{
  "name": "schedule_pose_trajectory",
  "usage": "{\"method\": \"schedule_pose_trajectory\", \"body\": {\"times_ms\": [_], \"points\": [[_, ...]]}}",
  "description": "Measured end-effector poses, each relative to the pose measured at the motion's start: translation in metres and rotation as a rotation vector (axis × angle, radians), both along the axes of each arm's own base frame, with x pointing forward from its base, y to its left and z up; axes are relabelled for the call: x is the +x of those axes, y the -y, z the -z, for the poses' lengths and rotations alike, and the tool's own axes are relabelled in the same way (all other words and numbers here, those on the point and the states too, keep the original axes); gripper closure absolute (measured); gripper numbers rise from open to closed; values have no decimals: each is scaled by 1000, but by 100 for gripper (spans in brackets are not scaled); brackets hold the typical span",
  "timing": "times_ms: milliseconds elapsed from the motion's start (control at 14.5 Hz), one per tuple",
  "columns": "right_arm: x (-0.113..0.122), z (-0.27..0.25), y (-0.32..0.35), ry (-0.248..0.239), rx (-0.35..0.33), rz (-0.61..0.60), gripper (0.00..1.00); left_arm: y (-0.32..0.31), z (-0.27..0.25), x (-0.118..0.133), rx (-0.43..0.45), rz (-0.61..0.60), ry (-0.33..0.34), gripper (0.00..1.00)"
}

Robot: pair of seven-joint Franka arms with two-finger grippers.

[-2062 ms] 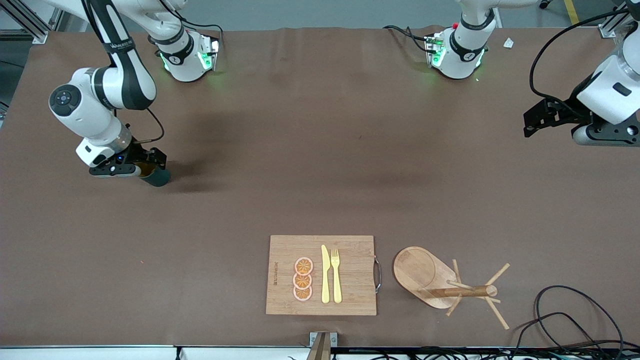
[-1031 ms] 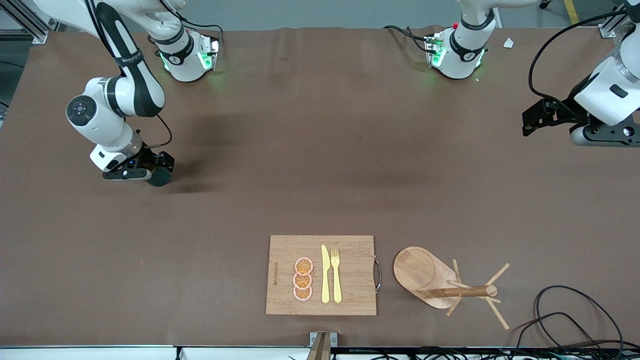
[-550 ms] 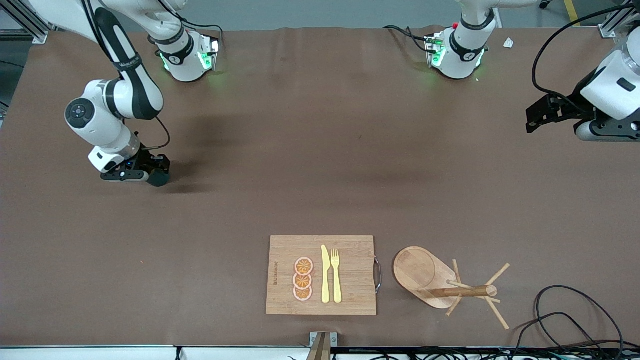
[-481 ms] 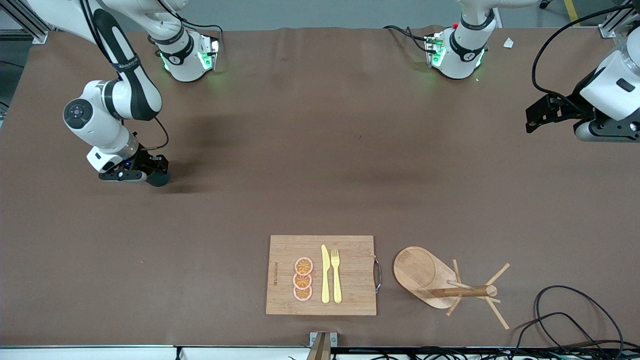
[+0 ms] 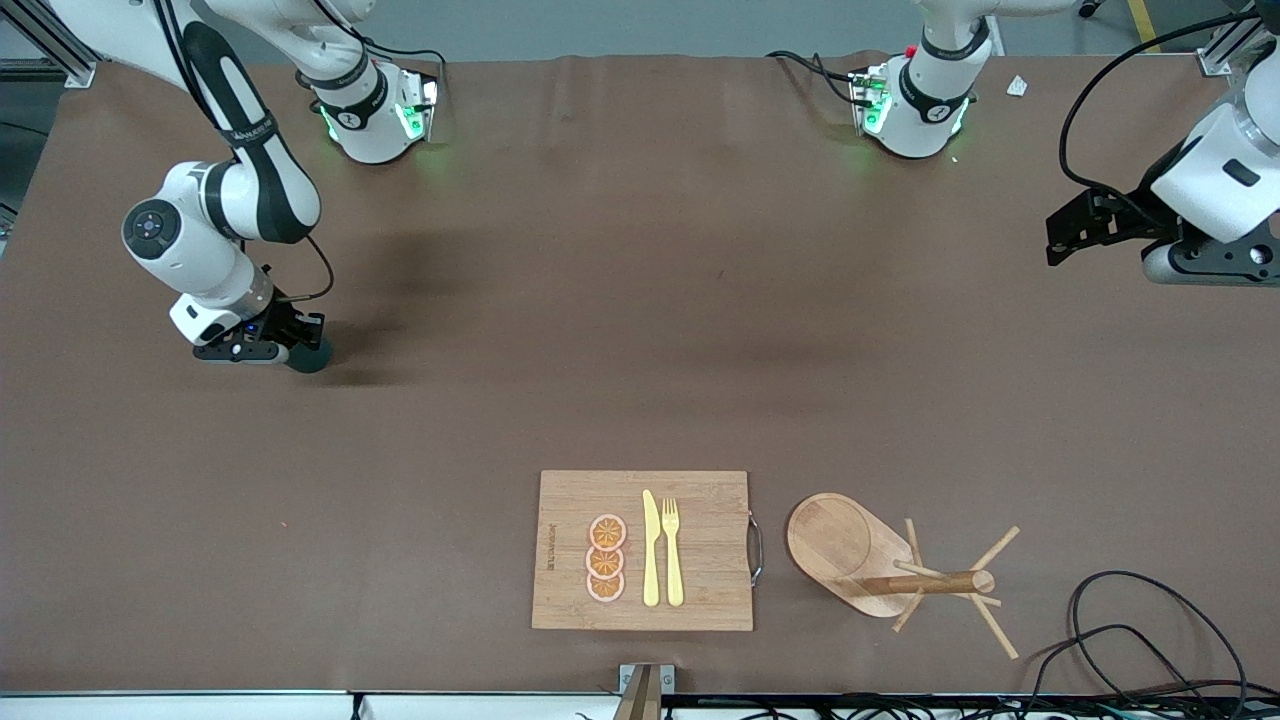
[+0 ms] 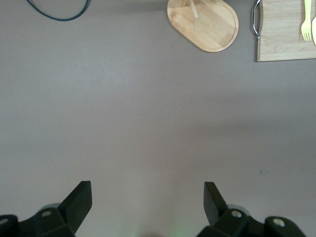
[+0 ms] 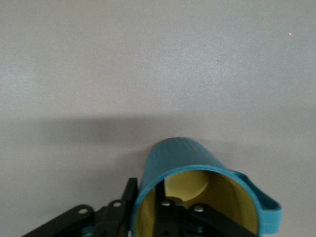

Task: Pass cup and hang on rack
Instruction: 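Lift the teal mug with the right gripper and carry it toward the table middle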

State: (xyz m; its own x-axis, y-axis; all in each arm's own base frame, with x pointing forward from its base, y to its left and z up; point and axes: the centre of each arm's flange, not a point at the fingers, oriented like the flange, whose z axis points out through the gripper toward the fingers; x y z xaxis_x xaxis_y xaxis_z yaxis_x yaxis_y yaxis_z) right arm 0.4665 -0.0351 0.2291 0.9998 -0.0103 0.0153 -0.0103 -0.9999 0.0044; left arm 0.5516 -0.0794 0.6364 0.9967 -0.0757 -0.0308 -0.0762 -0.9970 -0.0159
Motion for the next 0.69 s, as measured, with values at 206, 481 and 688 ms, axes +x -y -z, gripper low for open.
{"method": "schedule_pose_trajectory", "body": {"times_ms": [206, 481, 688], "points": [[-2, 1, -8, -20, 3, 48, 96, 2, 1, 0, 0, 4, -3, 0], [-12, -9, -107, -92, -14, 202, 95, 2, 1, 0, 0, 4, -3, 0], [-26, -44, -206, -98, -38, 318, 95, 3, 1, 0, 0, 5, -3, 0]]}}
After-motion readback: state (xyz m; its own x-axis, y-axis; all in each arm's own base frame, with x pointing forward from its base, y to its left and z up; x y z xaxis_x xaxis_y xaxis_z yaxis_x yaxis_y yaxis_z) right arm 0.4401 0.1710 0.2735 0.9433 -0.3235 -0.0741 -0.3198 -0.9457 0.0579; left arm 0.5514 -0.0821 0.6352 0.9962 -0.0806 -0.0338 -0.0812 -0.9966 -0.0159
